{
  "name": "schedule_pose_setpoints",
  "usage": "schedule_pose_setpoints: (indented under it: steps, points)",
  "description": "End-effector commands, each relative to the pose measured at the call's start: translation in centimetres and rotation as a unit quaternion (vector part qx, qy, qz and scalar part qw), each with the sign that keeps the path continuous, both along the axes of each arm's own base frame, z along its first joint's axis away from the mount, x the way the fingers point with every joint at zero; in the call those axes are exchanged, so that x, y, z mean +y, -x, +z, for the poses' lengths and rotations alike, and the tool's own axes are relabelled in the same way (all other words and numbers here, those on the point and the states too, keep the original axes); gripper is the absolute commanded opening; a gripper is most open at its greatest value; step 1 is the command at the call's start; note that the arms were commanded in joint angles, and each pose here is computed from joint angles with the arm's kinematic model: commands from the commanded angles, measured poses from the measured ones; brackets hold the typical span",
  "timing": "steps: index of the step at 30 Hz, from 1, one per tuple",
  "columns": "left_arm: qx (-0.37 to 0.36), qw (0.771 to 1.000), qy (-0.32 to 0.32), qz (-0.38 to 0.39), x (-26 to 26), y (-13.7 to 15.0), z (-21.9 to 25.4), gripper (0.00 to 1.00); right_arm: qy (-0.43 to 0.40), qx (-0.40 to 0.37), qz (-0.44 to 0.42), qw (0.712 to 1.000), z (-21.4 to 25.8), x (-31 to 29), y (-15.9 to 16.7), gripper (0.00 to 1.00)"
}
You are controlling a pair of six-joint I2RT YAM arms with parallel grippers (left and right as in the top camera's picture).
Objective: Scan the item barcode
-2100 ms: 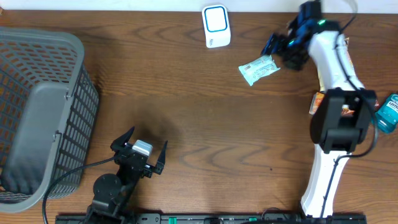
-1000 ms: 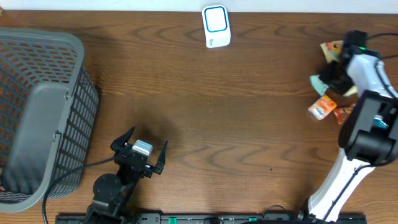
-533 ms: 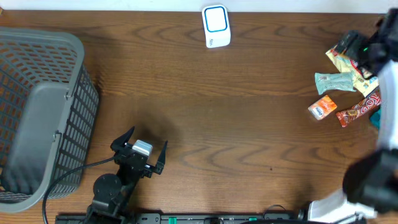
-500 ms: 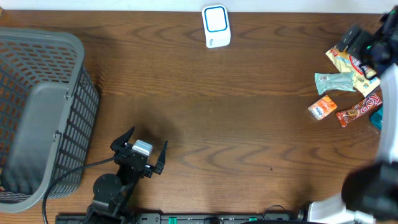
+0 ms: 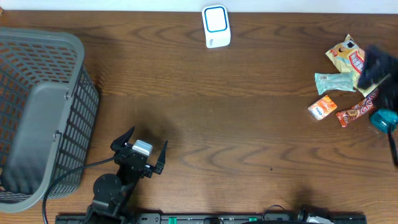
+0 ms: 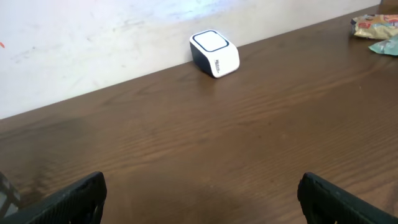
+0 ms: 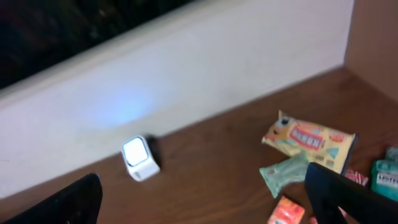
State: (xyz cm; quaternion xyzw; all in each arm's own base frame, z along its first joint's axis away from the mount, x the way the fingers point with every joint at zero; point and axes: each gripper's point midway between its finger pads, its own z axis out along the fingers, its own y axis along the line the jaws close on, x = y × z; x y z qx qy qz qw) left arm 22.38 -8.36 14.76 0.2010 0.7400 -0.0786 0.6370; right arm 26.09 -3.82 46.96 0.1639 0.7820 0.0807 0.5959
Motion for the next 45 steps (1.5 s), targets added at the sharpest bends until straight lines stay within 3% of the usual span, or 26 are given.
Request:
schedule_pose_setpoints:
  steps: [1, 10, 18, 25, 33, 39, 45]
  points:
    - [0.021, 1.000, 0.001, -0.004, -0.2, 0.1, -1.3, 0.98, 0.015, -0.033, 0.006, 0.999, 1.6, 1.1, 3.4, 0.99]
    - [0.021, 1.000, 0.001, -0.004, -0.2, 0.1, -1.3, 0.98, 0.024, -0.067, 0.006, 0.997, 1.5, 3.5, 12.1, 0.99]
    - [0.021, 1.000, 0.001, -0.004, -0.2, 0.1, -1.3, 0.98, 0.027, -0.037, -0.007, 0.999, -1.2, 4.0, 15.9, 0.99]
    - [0.021, 1.000, 0.001, -0.004, -0.2, 0.1, -1.3, 0.98, 0.137, 0.002, 0.048, 0.989, -3.2, 5.0, 17.1, 0.99]
    - [0.021, 1.000, 0.001, -0.004, -0.2, 0.1, -1.3, 0.98, 0.232, -0.032, 0.069, 0.970, -3.0, 5.7, 18.7, 0.99]
    - [0.021, 1.000, 0.001, -0.004, -0.2, 0.1, -1.3, 0.98, 0.241, -0.092, 0.058, 0.964, -4.7, 5.7, 18.3, 0.99]
    - [0.021, 1.000, 0.001, -0.004, -0.2, 0.1, -1.3, 0.98, 0.206, -0.175, 0.069, 0.960, -8.3, 5.6, 15.5, 0.99]
